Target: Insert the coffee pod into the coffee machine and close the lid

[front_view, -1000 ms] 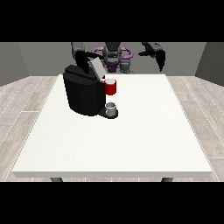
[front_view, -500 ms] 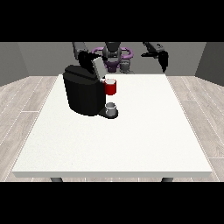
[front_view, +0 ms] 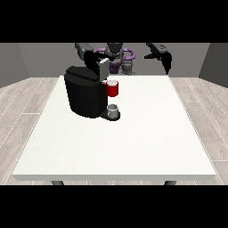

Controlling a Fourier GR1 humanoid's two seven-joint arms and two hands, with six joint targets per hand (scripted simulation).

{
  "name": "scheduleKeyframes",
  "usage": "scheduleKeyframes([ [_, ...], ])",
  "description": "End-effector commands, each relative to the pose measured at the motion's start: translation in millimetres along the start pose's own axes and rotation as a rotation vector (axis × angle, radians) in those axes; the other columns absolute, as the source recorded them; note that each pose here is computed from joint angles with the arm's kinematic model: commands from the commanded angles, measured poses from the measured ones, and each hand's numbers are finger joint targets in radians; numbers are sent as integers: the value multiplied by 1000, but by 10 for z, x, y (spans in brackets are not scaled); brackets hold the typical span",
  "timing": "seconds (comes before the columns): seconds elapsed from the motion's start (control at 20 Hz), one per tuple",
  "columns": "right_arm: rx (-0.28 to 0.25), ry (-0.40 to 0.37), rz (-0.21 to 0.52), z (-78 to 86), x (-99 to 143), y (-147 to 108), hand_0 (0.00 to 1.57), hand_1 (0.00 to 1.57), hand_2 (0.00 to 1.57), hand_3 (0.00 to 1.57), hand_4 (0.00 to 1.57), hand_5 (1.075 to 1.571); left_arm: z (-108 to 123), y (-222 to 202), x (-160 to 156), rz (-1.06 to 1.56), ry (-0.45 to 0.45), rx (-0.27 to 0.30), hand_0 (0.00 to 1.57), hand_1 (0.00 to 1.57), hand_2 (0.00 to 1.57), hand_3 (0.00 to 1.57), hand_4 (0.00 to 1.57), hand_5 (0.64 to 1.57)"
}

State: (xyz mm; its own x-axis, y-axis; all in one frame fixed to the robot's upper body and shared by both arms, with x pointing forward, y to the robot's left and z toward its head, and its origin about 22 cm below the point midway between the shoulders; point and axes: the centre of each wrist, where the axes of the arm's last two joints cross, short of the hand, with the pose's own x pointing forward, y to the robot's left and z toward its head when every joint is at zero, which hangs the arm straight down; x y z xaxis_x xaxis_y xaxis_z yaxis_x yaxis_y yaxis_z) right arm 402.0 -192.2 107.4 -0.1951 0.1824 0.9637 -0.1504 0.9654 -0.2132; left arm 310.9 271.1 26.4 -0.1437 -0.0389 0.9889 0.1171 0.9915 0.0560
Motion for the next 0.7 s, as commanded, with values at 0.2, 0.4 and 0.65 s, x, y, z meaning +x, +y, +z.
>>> scheduleKeyframes([
  [0.2,93,-82,90,-111,292,336,0,0,0,0,142,1571,6,-44,-63,0,-61,-31,0,0,0,0,182,1571],
  [0.4,129,-38,38,-64,220,370,0,0,0,0,126,1571,40,-293,-74,14,-34,-38,0,0,0,0,145,1571],
  [0.65,214,-155,-21,48,185,709,0,0,0,0,259,1571,44,-347,-117,35,-53,3,0,0,0,0,192,1571],
])
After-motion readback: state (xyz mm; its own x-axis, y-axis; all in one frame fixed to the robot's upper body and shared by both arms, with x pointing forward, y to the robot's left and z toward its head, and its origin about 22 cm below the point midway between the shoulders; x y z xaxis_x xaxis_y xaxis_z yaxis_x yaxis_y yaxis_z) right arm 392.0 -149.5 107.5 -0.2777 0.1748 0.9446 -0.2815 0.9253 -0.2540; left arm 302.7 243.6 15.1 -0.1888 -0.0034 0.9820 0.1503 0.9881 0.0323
